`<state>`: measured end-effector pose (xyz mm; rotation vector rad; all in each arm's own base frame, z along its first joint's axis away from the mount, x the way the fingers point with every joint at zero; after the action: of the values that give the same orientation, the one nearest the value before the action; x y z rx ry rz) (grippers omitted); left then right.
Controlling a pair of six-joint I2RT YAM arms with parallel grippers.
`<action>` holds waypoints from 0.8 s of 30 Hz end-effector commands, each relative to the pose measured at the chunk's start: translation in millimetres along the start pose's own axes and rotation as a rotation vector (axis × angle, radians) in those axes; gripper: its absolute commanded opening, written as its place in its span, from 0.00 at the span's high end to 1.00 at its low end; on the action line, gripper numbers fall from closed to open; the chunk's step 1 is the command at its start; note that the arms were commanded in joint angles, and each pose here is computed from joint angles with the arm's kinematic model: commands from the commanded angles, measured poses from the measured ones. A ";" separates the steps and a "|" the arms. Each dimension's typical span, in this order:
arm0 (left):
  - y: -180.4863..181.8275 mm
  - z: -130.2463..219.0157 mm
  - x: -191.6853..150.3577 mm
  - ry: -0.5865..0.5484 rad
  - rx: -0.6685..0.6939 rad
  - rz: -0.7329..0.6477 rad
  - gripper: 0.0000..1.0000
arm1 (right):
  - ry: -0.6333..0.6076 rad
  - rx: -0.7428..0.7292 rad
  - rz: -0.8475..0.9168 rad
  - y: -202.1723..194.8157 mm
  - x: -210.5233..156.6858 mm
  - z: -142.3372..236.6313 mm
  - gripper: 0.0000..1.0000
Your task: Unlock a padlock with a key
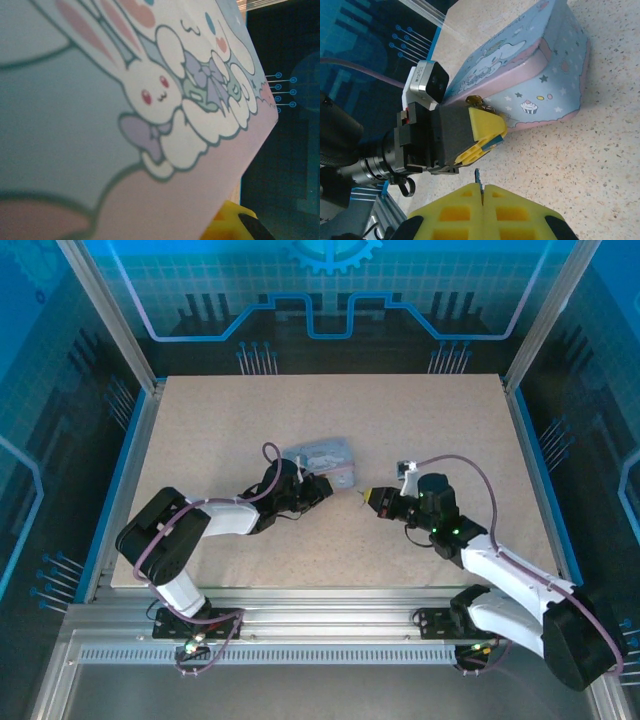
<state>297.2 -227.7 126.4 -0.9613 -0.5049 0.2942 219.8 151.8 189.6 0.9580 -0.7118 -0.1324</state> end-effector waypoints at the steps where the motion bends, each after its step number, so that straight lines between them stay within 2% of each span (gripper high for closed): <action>1: -3.5 -1.6 -3.3 0.014 -0.042 -0.004 1.00 | -0.098 0.089 -0.092 5.0 6.9 0.1 1.00; 12: -2.5 -5.3 -3.0 0.016 -0.056 0.015 1.00 | -0.105 0.064 -0.190 -18.2 -16.2 -21.7 1.00; 24: -1.8 -7.2 -2.7 0.015 -0.063 0.026 1.00 | -0.086 0.063 -0.190 -16.3 -19.6 -41.6 1.00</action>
<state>300.3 -231.0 122.6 -0.9920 -0.4986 0.3077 225.7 173.6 137.2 1.0371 -0.6508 -0.3190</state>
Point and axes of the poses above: each hand's point on the last joint's axis, 136 mm out from that joint toward the fingers, its own z axis back along the fingers, its own y axis along the line the jaws close on, x = y × z, the point moved 8 cm from there along z, back along the fingers, and after that the axes turned 3 degrees about -z, right-handed, at the moved point
